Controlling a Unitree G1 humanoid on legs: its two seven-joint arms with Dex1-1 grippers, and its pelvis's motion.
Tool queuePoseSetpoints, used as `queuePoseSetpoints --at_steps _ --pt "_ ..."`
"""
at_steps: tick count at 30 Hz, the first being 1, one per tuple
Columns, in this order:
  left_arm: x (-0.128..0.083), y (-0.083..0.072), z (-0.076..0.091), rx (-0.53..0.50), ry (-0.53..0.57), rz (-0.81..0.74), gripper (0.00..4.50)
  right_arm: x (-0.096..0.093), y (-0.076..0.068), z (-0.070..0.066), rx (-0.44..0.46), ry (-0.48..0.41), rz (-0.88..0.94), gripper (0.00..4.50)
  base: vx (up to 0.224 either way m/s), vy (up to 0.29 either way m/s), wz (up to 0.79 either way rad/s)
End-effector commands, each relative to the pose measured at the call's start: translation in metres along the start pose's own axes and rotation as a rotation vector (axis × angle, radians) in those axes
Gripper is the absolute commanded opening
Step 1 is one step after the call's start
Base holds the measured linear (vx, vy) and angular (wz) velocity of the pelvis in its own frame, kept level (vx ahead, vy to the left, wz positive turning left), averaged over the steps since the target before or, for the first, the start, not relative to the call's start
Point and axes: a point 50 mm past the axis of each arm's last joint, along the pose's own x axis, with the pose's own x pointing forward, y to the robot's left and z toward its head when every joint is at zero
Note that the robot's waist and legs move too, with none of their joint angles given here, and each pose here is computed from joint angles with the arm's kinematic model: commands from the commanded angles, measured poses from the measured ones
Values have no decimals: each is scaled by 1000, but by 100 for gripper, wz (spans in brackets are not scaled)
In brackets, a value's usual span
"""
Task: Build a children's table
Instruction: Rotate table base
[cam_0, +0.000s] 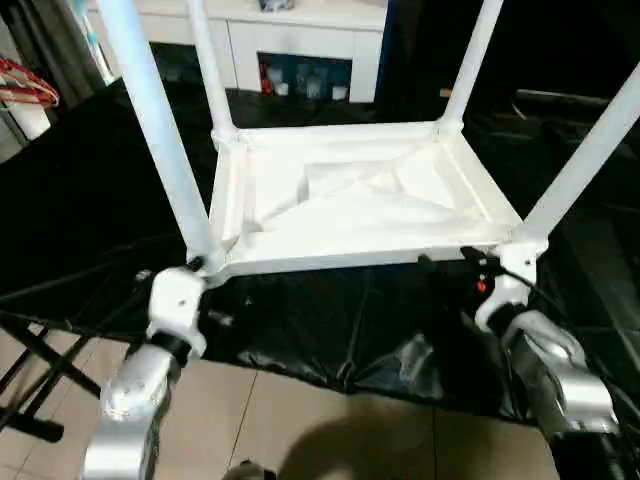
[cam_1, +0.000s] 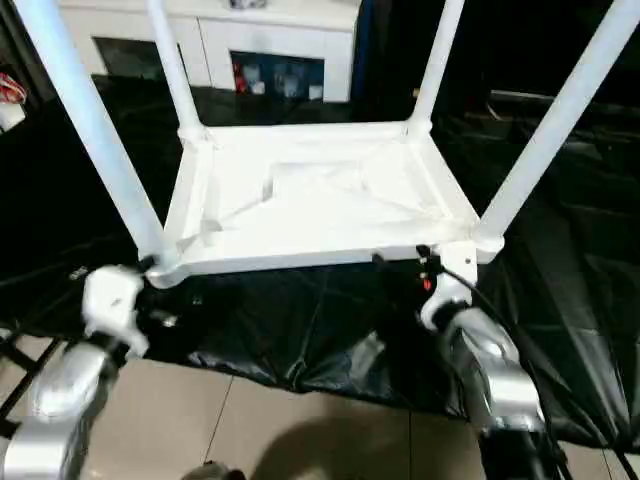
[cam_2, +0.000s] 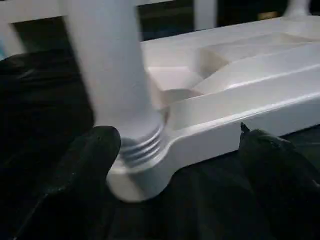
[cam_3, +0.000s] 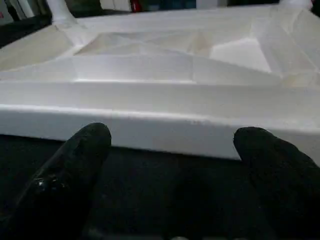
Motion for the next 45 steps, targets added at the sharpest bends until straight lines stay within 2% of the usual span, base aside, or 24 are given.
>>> queuePoseSetpoints --at_steps 1,7,9,13,17,19,20,23,25,31,33,34,38,39,40,43,45 --pt "4 5 9 10 -44 65 440 0 4 2 3 10 4 450 0 0 0" --pt "24 21 15 23 -63 93 440 4 5 -2 -18 72 -12 450 0 0 0" --pt "41 32 20 19 -66 67 440 7 4 -7 -24 109 -31 450 0 0 0" --pt "58 45 23 3 -40 33 440 10 1 -10 -27 139 -55 450 0 0 0" --pt "73 57 26 -49 -18 -19 440 16 -1 -10 -25 148 -76 450 0 0 0" --pt "81 57 31 -129 -26 -136 440 21 -3 -10 -26 155 -87 450 0 0 0" --pt "84 55 36 -169 -43 -254 440 26 -4 -11 -27 161 -91 450 0 0 0" --pt "81 49 41 -227 -59 -478 440 33 -4 -12 -29 174 -93 450 0 0 0" --pt "76 44 41 -243 -30 -634 440 37 -4 -13 -37 183 -85 450 0 0 0" --pt "60 31 43 -289 58 -941 440 55 8 -13 -66 207 -11 450 0 0 0" --pt "54 22 44 -292 70 -1022 440 62 15 -13 -82 215 17 450 0 0 0" --pt "54 22 44 -292 70 -1022 440 62 15 -13 -82 215 17 450 0 0 0" --pt "46 -11 48 -301 48 -1143 440 78 38 -12 -110 229 107 450 0 0 0" --pt "46 -11 48 -301 48 -1143 440 78 38 -12 -110 229 107 450 0 0 0" --pt "45 -24 49 -305 34 -1173 440 84 47 -12 -122 232 139 450 0 0 0" --pt "44 -44 53 -319 19 -1236 440 92 60 -11 -132 236 187 450 0 0 0" --pt "44 -51 56 -328 12 -1252 440 94 64 -11 -135 237 201 450 0 0 0"
